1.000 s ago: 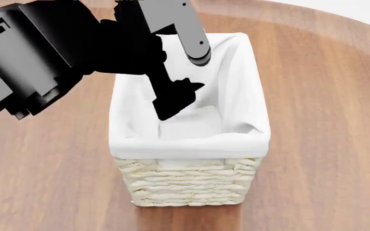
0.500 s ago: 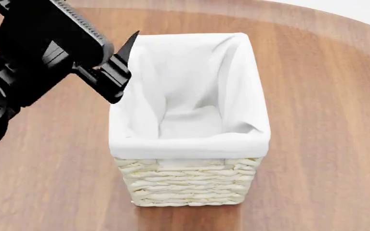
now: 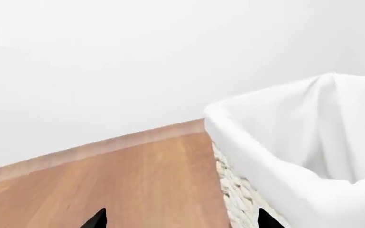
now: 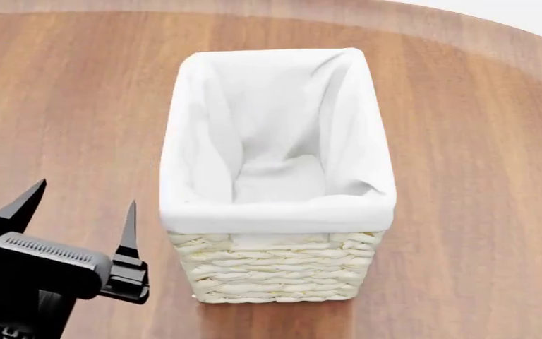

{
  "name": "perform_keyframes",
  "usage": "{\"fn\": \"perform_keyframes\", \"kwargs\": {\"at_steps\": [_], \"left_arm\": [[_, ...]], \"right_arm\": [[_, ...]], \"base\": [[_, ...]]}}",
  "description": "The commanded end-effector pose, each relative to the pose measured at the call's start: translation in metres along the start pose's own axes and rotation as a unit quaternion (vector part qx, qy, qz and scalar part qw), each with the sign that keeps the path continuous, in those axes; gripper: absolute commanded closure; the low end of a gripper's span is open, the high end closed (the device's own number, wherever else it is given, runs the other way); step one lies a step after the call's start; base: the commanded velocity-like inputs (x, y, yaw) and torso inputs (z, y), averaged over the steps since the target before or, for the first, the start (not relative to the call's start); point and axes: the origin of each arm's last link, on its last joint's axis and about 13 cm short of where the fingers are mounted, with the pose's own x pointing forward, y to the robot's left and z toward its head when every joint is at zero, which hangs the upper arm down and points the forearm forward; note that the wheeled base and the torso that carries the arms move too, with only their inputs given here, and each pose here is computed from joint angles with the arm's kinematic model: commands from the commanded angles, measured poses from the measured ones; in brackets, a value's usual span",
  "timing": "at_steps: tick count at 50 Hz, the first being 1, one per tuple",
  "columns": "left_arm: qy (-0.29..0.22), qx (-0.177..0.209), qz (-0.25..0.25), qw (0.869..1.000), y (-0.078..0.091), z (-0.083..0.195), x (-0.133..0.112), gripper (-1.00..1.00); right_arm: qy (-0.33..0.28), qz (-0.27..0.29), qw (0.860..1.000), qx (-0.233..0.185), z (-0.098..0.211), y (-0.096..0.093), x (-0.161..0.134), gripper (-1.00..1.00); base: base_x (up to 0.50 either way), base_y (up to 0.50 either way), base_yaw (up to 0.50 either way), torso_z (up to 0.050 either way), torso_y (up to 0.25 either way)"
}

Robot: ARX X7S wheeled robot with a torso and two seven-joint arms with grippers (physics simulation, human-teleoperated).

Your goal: Pick up the cream cheese box, and put it in the basket.

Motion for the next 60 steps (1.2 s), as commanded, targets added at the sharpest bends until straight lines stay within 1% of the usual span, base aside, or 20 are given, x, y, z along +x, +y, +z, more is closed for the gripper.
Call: {"fn": "perform_keyframes", "kwargs": {"at_steps": [1,4,5,6,8,9,11,12,14,21,32,45,47,49,50,51,52,55,56,60], "left_arm": [[0.018,-0.076,-0.022,0.997,-0.019,-0.008,-0.03,-1.0],[-0.008,-0.056,-0.012,0.998,-0.018,0.008,-0.034,-1.0],[-0.01,-0.058,-0.011,0.998,-0.017,0.012,-0.035,-1.0],[-0.029,-0.055,-0.006,0.998,-0.015,0.022,-0.038,-1.0],[-0.037,-0.047,0.004,0.998,-0.013,0.03,-0.041,-1.0],[-0.051,-0.043,0.006,0.998,-0.012,0.037,-0.044,-1.0],[-0.054,-0.041,0.015,0.998,-0.011,0.043,-0.047,-1.0],[-0.07,-0.038,0.017,0.997,-0.011,0.047,-0.05,-1.0],[-0.08,-0.029,0.02,0.996,-0.01,0.053,-0.053,-1.0],[-0.063,-0.037,0.015,0.997,-0.012,0.04,-0.046,-1.0],[-0.058,-0.032,0.01,0.998,-0.015,0.038,-0.044,-1.0],[-0.053,-0.033,-0.003,0.998,-0.02,0.035,-0.039,-1.0],[-0.052,-0.034,-0.002,0.998,-0.019,0.034,-0.039,-1.0],[-0.049,-0.034,-0.003,0.998,-0.02,0.032,-0.038,-1.0],[-0.046,-0.034,-0.005,0.998,-0.021,0.03,-0.037,-1.0],[-0.046,-0.034,-0.004,0.998,-0.021,0.03,-0.037,-1.0],[-0.047,-0.035,-0.005,0.998,-0.021,0.031,-0.037,-1.0],[-0.049,-0.036,-0.007,0.998,-0.022,0.032,-0.037,-1.0],[-0.049,-0.036,-0.008,0.998,-0.023,0.032,-0.037,-1.0],[-0.049,-0.037,-0.007,0.998,-0.022,0.031,-0.037,-1.0]], "right_arm": [[0.001,0.002,1.0,0.0,0.001,0.001,0.0,-1.0],[0.001,0.002,1.0,0.0,0.002,0.001,0.0,-1.0],[0.0,0.002,1.0,0.0,0.002,0.002,0.0,-1.0],[0.001,0.004,1.0,-0.001,0.001,0.002,0.0,-1.0],[0.001,0.005,1.0,-0.001,0.001,0.002,0.0,-1.0],[0.001,0.005,1.0,-0.001,0.001,0.002,0.0,-1.0],[0.001,0.004,1.0,0.0,0.001,0.002,0.0,-1.0],[0.001,0.004,1.0,0.0,0.001,0.002,0.001,-1.0],[0.002,0.005,1.0,-0.001,-0.003,0.002,0.003,-1.0],[0.003,0.007,1.0,-0.002,-0.013,0.003,0.007,-1.0],[0.002,0.004,1.0,-0.001,-0.001,0.003,0.001,-1.0],[-0.001,-0.001,1.0,0.0,-0.002,0.0,0.004,-1.0],[-0.026,-0.015,0.999,0.009,0.007,-0.003,0.002,-1.0],[-0.069,-0.043,0.996,0.023,0.027,-0.01,-0.007,-1.0],[-0.092,-0.051,0.994,0.024,0.038,-0.014,-0.014,-1.0],[-0.1,-0.059,0.993,0.026,0.043,-0.015,-0.017,-1.0],[-0.109,-0.054,0.992,0.041,0.05,-0.018,-0.022,-1.0],[-0.106,-0.047,0.993,0.034,0.048,-0.017,-0.023,-1.0],[-0.09,-0.044,0.995,0.021,0.041,-0.014,-0.018,-1.0],[-0.077,-0.034,0.996,0.014,0.034,-0.01,-0.016,-1.0]], "base": [[0.0,0.0,0.0,0.0,0.0],[0.0,0.0,0.0,0.0,0.0],[0.0,0.0,0.0,0.0,0.0],[0.0,0.0,0.0,0.0,0.0],[0.0,0.0,0.0,0.0,0.0],[0.0,0.0,0.0,0.0,0.0],[0.0,0.0,0.0,0.0,0.0],[0.0,0.0,0.0,0.0,0.0],[0.0,0.0,0.0,0.0,0.0],[0.0,0.0,0.0,0.0,0.0],[0.0,0.0,0.0,0.0,0.0],[0.0,0.0,0.0,0.0,0.0],[0.0,0.0,0.0,0.0,0.0],[0.0,0.0,0.0,0.0,0.0],[0.0,0.0,0.0,0.0,0.0],[0.0,0.0,0.0,0.0,0.0],[0.0,0.0,0.0,0.0,0.0],[0.0,0.0,0.0,0.0,0.0],[0.0,0.0,0.0,0.0,0.0],[0.0,0.0,0.0,0.0,0.0]]}}
